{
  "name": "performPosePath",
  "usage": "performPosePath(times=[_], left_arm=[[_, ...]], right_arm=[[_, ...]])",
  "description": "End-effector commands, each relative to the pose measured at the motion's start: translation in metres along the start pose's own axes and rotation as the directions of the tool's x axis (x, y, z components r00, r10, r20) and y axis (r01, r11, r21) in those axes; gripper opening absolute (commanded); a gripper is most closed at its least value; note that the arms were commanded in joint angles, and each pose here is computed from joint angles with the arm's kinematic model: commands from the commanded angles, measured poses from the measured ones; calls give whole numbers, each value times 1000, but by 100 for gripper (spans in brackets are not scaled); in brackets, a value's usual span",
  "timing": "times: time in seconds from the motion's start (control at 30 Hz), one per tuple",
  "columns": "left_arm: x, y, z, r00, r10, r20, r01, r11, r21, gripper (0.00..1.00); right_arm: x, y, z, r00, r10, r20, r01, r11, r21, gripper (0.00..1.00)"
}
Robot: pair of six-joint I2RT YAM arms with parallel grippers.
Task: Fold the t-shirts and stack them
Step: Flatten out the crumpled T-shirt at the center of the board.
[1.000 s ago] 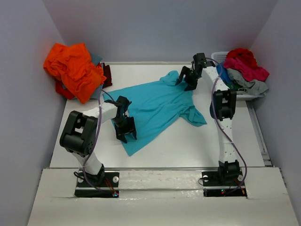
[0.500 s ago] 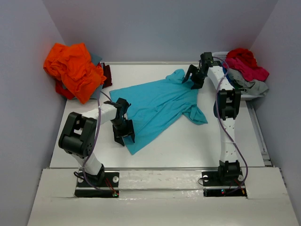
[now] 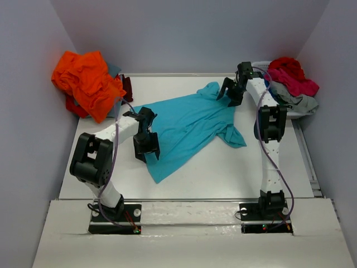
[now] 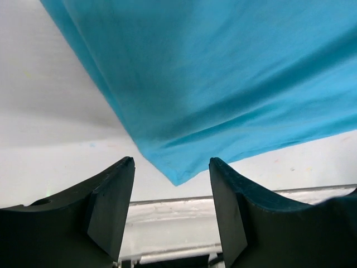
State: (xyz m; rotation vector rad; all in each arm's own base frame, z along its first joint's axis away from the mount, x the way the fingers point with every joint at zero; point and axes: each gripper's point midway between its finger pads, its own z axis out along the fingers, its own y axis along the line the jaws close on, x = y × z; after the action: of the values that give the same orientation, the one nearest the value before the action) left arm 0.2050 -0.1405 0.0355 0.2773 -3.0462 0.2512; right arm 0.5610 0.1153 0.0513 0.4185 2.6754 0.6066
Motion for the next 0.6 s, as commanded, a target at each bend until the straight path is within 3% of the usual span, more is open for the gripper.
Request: performPosePath(times=[0.0, 0.27, 0.57], left_arm=[[-42, -13, -32, 987, 51, 150, -47, 998, -31, 67], [-101, -40, -59, 954, 107, 281, -100, 994, -42, 67], [-149, -79, -26, 964, 76, 255, -98, 993, 73, 67]], right_arm=[[-16, 24, -65, 993, -62, 103, 64, 998, -15, 80], [4, 26, -77, 996, -65, 59, 65, 998, 0, 80], [19, 32, -47, 997, -72, 0, 72, 997, -22, 79]])
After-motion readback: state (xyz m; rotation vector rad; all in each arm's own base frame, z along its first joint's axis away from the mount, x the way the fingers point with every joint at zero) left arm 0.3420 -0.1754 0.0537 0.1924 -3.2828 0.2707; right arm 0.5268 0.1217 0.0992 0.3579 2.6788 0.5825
